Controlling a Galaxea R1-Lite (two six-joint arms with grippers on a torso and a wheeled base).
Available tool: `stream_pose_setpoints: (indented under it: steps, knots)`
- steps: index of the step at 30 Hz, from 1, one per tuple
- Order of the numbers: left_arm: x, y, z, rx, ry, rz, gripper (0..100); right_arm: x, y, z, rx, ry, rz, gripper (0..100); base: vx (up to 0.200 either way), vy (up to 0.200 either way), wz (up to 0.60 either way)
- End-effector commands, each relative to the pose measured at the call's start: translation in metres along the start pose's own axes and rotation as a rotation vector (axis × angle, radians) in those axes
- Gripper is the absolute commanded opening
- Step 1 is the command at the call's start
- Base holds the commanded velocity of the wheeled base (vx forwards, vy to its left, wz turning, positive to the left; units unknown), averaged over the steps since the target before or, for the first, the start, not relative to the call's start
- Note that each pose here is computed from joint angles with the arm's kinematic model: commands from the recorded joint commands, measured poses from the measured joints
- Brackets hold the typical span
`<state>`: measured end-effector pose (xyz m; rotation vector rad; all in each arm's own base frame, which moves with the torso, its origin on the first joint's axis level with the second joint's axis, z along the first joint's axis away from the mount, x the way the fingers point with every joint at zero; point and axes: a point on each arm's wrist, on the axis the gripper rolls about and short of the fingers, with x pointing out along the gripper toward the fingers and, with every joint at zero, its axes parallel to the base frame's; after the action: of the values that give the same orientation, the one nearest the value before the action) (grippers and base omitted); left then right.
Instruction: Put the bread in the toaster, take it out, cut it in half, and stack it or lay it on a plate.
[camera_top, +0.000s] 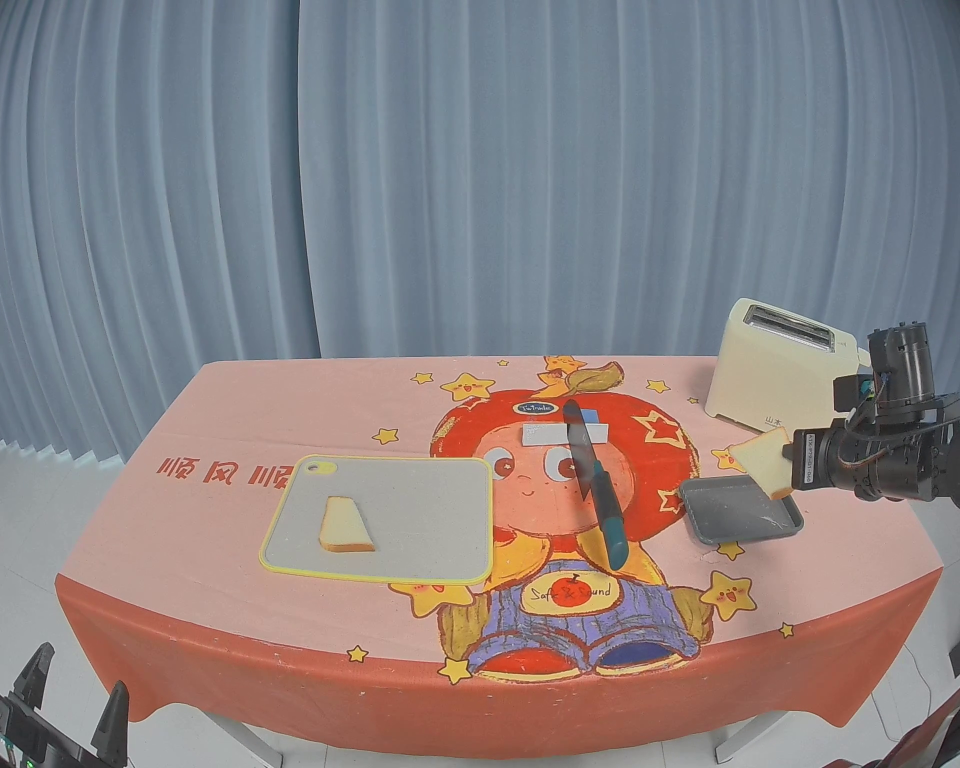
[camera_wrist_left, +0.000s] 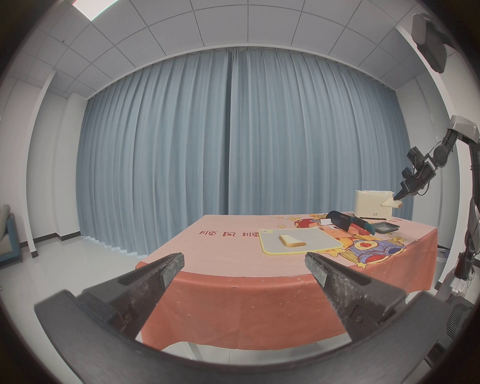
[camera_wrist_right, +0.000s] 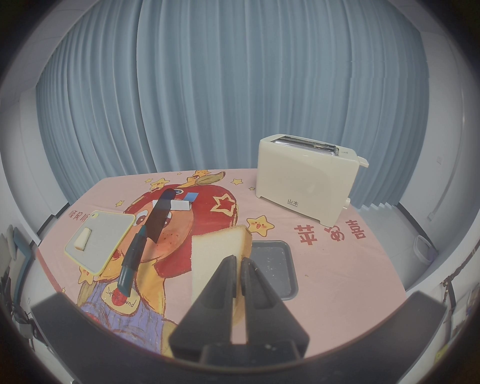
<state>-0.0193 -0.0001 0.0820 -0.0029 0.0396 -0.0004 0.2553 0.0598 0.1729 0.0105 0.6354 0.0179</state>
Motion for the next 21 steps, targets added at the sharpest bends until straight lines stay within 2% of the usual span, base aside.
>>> stream_pose_setpoints:
  steps: [1, 5, 13, 21]
  knots:
    - [0.001, 0.0, -0.005, 0.0, 0.017, -0.001, 100, 0.008, 0.001, -0.003, -0.003, 0.026, -0.004, 0, 0.0, 0.0, 0.0]
    - [0.001, 0.0, -0.005, 0.0, 0.017, 0.0, 100, 0.025, -0.004, -0.004, 0.003, 0.064, -0.031, 0, 0.0, 0.0, 0.0]
    - [0.001, 0.0, -0.005, 0.0, 0.017, 0.0, 100, 0.047, -0.003, -0.013, -0.006, 0.131, -0.047, 0, 0.0, 0.0, 0.0]
    - [0.001, 0.0, -0.005, 0.0, 0.017, 0.0, 100, 0.054, -0.002, -0.019, -0.014, 0.16, -0.054, 0, 0.0, 0.0, 0.0]
